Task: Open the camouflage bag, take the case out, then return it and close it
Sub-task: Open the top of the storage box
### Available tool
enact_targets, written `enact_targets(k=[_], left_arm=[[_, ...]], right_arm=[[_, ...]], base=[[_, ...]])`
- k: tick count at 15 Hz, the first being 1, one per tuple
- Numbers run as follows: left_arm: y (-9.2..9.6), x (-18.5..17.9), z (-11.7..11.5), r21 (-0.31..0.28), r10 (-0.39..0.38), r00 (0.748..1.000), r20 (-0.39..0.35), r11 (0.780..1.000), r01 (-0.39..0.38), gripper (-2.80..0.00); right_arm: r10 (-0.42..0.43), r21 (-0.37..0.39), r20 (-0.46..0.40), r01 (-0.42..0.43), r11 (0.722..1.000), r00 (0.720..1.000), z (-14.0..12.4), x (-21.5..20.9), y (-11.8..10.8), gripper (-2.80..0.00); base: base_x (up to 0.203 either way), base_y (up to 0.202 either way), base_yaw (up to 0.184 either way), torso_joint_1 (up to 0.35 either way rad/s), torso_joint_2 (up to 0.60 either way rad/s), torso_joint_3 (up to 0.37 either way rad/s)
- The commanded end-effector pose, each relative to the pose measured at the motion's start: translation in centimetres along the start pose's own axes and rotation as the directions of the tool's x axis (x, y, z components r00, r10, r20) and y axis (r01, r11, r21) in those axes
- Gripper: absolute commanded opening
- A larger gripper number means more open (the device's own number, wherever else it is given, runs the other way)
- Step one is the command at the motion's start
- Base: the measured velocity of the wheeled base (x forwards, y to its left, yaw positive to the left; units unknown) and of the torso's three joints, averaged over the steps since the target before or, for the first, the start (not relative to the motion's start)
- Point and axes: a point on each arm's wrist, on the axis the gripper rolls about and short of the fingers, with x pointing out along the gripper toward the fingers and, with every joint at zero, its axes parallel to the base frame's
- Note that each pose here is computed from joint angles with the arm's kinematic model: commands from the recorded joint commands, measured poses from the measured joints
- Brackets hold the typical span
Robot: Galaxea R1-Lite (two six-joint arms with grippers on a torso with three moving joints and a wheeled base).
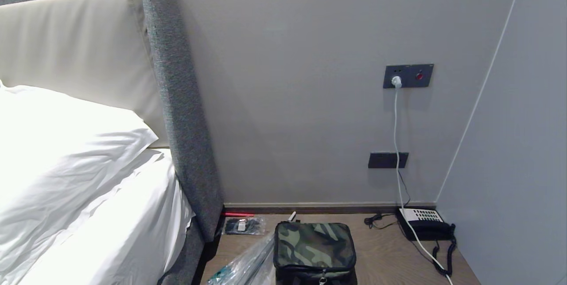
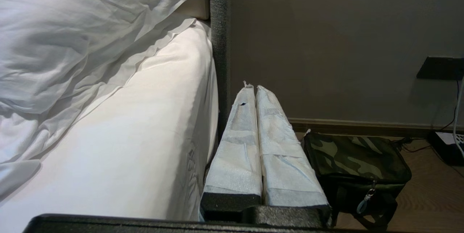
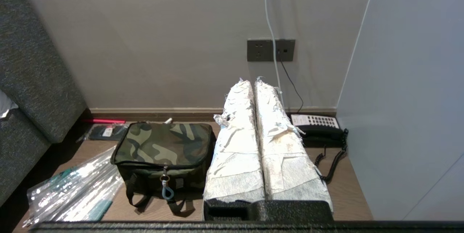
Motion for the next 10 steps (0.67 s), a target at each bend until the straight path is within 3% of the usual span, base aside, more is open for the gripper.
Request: enact_targets(k=[1,10], left_arm=[[0.00,0.00,0.00,0.000,0.000,1.000,0.000,1.000,0.000,-2.80],[0.00,0.00,0.00,0.000,0.000,1.000,0.000,1.000,0.000,-2.80]], right_arm=[[0.001,-0.002,0.028,-0.001,1.000,1.000,-0.12,-0.21,0.00,-2.80],[0.001,-0.002,0.028,-0.001,1.000,1.000,-0.12,-0.21,0.00,-2.80]], base=[[0.000,0.000,0.000,0.000,0.00,0.000],[0.000,0.000,0.000,0.000,0.00,0.000]])
